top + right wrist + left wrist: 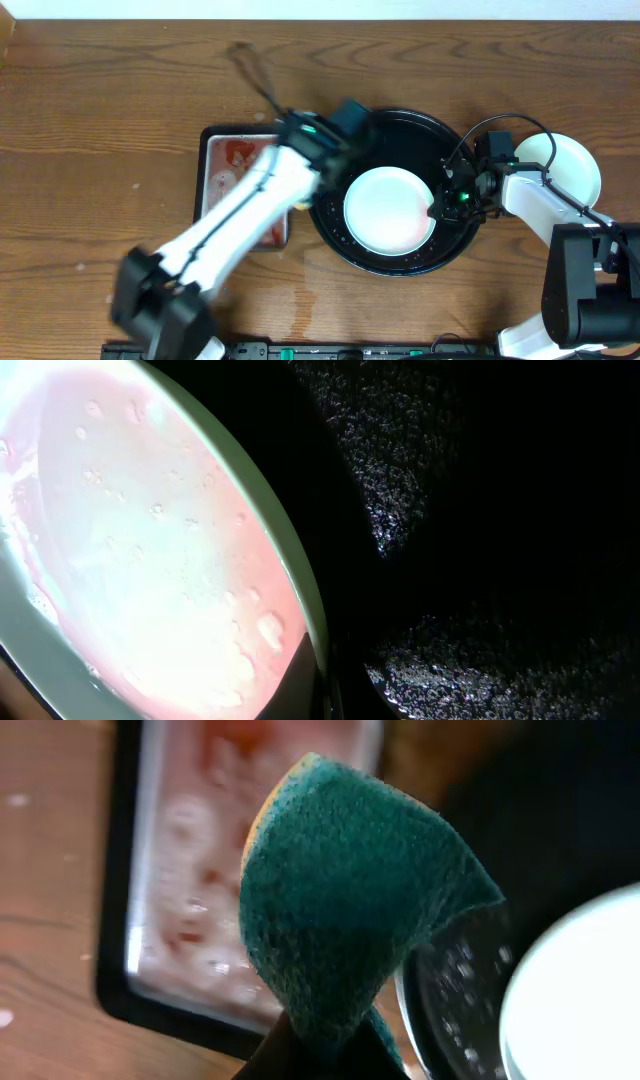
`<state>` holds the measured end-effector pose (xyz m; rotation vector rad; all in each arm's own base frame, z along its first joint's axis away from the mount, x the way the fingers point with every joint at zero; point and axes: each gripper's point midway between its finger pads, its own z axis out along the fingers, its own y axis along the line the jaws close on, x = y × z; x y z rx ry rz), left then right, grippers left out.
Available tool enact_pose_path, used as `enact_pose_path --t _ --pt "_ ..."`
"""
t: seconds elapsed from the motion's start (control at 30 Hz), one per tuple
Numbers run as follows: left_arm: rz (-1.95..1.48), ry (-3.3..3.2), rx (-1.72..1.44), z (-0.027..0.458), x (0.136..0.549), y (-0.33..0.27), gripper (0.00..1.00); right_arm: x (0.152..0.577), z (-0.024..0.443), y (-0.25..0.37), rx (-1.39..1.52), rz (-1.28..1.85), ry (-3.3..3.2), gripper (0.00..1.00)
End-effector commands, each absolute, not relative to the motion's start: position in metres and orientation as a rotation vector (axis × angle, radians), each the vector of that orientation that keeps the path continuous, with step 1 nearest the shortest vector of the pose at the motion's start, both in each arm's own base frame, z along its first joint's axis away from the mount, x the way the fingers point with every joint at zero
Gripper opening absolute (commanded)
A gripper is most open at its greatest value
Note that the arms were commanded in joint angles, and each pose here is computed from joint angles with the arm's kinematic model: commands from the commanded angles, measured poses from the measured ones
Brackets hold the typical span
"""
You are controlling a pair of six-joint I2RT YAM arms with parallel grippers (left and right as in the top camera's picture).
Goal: Clean dirty plates on tray and stack at the side
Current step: 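Return the sponge to the soapy tray with the left gripper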
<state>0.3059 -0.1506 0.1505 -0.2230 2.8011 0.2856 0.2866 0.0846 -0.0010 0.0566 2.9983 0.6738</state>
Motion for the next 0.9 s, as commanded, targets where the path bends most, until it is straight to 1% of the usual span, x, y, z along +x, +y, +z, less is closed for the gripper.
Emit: enact_pose_path --t 0.0,0.1,0.27,0.37,0.47,0.6,0.73,0.77,0.8,0.87 --pt "0.263 2.741 -0.423 0.174 0.316 -0.1 0.07 0.279 -0.013 0.074 0.054 0.576 3.046 0.01" --pt "0.279 2.798 -0.506 0.158 0.32 -0.061 0.08 0.279 -0.013 0.074 0.054 0.576 3.046 0.01" --pt "-0.056 2.927 -0.453 0.111 0.324 -0.06 0.08 0.279 -0.013 0.074 0.054 0.576 3.046 0.01" --pt "-0.061 2.94 -0.526 0.089 0.318 -0.044 0.08 0.278 -0.013 0.074 0.056 0.577 3.05 0.01" --pt "-0.054 2.941 -0.554 0.078 0.315 -0.034 0.08 0.278 -0.013 0.074 0.055 0.577 3.05 0.01" --pt "-0.061 2.945 -0.521 0.076 0.315 -0.034 0.09 0.278 -0.013 0.074 0.055 0.577 3.05 0.01" --pt "-0.138 2.966 -0.469 0.076 0.314 -0.043 0.17 0.278 -0.013 0.074 0.071 0.577 3.052 0.01" --pt "-0.146 2.967 -0.468 0.076 0.314 -0.044 0.21 0.278 -0.013 0.074 0.081 0.578 3.054 0.01" --pt "-0.178 2.971 -0.468 0.077 0.313 -0.048 0.3 0.276 -0.013 0.074 0.109 0.58 3.062 0.01" --pt "-0.212 2.972 -0.465 0.078 0.313 -0.052 0.35 0.276 -0.013 0.074 0.117 0.58 3.065 0.01"
